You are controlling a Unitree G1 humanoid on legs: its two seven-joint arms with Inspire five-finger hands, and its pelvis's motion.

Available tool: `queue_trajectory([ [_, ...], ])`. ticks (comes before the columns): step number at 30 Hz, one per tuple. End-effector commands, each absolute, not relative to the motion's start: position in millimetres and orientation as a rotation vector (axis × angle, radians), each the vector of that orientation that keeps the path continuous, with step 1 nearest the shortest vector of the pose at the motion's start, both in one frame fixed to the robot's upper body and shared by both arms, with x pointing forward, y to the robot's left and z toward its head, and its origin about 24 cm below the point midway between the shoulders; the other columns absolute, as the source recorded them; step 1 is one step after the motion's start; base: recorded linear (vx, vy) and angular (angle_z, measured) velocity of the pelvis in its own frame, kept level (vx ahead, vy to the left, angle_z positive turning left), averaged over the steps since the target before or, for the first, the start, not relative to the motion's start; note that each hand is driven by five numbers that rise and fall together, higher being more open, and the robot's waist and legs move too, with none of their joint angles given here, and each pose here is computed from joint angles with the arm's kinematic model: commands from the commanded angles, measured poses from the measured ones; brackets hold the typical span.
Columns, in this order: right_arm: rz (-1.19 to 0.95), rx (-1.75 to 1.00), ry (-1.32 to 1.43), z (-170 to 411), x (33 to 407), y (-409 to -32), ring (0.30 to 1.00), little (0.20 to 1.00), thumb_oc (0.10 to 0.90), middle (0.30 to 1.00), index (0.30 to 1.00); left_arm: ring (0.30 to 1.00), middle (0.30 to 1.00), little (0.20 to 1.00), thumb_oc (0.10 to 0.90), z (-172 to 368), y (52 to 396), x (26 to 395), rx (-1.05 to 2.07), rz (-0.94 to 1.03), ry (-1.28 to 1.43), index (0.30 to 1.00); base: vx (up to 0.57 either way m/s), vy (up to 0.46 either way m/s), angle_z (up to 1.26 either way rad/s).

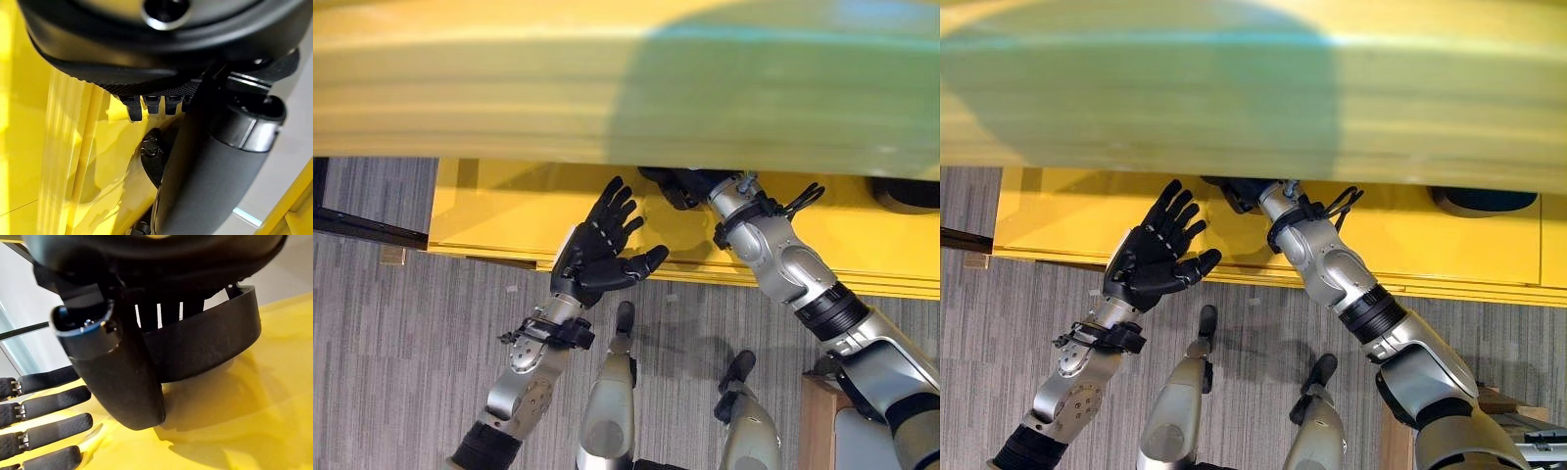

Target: Move parts from the plastic box to the shelf.

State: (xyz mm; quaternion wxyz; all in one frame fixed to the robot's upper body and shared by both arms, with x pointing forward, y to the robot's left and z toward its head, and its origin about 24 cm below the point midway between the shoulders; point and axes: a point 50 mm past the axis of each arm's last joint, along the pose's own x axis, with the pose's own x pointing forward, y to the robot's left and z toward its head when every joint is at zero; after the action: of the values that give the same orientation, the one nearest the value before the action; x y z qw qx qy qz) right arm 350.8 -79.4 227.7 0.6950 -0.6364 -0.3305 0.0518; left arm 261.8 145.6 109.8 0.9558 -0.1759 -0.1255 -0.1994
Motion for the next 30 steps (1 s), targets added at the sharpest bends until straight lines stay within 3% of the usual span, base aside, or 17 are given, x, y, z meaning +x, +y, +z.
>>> queue_trajectory([
  [1,0.102,-1.350,-0.921,280,336,-55,0.300,0.300,0.400,0.300,0.300,1.000,1.000,1.000,0.900,143,121,246,-0.366,-0.594,-0.409,1.000,-0.03,0.013,-0.06],
  [14,0.129,-1.252,-0.835,279,344,-60,0.300,0.300,0.400,0.300,0.300,1.000,1.000,1.000,0.900,154,113,249,-0.305,-0.645,-0.453,1.000,-0.05,-0.034,-0.05],
  [30,0.046,-1.407,-1.013,322,331,-60,0.300,0.300,0.400,0.300,0.300,1.000,1.000,1.000,0.900,174,89,243,-0.322,-0.871,-0.558,1.000,-0.05,0.044,-0.11],
])
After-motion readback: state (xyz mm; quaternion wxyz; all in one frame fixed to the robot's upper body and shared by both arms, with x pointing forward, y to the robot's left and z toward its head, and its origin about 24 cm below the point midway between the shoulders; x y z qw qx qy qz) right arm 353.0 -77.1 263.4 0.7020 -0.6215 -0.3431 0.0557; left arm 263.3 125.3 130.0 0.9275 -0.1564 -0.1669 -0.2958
